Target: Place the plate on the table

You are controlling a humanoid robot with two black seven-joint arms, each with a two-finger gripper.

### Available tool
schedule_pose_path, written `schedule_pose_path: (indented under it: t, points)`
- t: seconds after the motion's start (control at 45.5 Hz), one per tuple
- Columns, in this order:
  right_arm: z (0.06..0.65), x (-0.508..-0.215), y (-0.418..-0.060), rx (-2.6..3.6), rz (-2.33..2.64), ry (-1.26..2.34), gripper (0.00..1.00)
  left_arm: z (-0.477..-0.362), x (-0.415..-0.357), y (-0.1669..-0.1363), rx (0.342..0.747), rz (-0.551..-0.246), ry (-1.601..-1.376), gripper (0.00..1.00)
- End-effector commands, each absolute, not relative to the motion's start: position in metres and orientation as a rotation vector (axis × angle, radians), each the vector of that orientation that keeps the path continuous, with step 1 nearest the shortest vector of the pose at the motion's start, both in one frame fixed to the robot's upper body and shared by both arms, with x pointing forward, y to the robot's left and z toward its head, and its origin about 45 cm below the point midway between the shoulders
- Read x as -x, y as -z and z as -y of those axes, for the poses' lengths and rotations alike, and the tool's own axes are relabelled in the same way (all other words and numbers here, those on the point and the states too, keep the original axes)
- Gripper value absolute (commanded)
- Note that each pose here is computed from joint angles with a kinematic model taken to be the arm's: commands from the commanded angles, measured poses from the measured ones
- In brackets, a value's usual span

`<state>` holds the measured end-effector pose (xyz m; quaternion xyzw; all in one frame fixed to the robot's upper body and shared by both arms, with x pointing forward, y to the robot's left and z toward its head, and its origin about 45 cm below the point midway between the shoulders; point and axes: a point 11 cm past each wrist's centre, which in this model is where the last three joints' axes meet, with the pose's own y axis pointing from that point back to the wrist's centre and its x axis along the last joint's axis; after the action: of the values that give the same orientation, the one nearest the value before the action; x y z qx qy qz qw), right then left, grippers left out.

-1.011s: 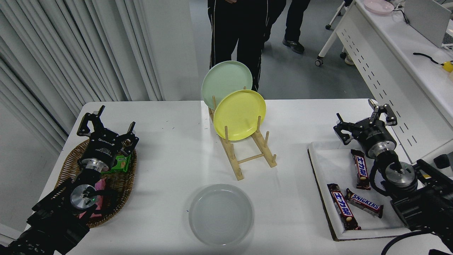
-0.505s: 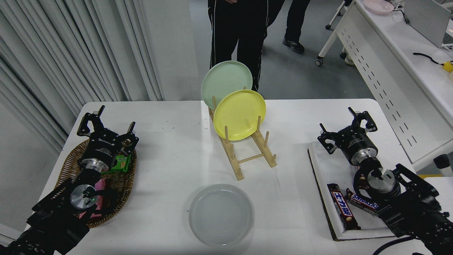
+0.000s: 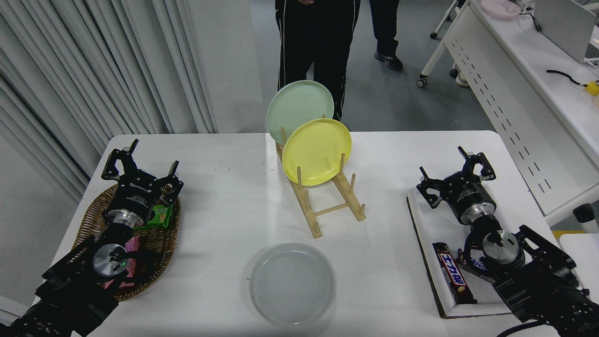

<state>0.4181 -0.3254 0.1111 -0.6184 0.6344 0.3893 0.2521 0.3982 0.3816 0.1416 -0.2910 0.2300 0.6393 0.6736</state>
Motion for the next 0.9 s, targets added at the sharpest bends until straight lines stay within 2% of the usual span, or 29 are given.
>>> schedule_pose_path:
  t: [0.0,0.33,0.879]
  points:
    - [0.320,-0.412,-0.106,1.691,-1.712,-1.069,0.99,-0.382,-0.3981,-0.1413,0.654,-0.518,-1.439,1.00]
    - [0.321,-0.421,-0.131,1.677,-1.685,-0.979,0.99,-0.382,-0.3981,-0.1413,0.654,-0.518,-1.439,1.00]
    - [0.318,-0.419,-0.128,1.728,-1.695,-0.980,0.99,-0.381,-0.3982,-0.1417,0.655,-0.518,-1.437,1.00]
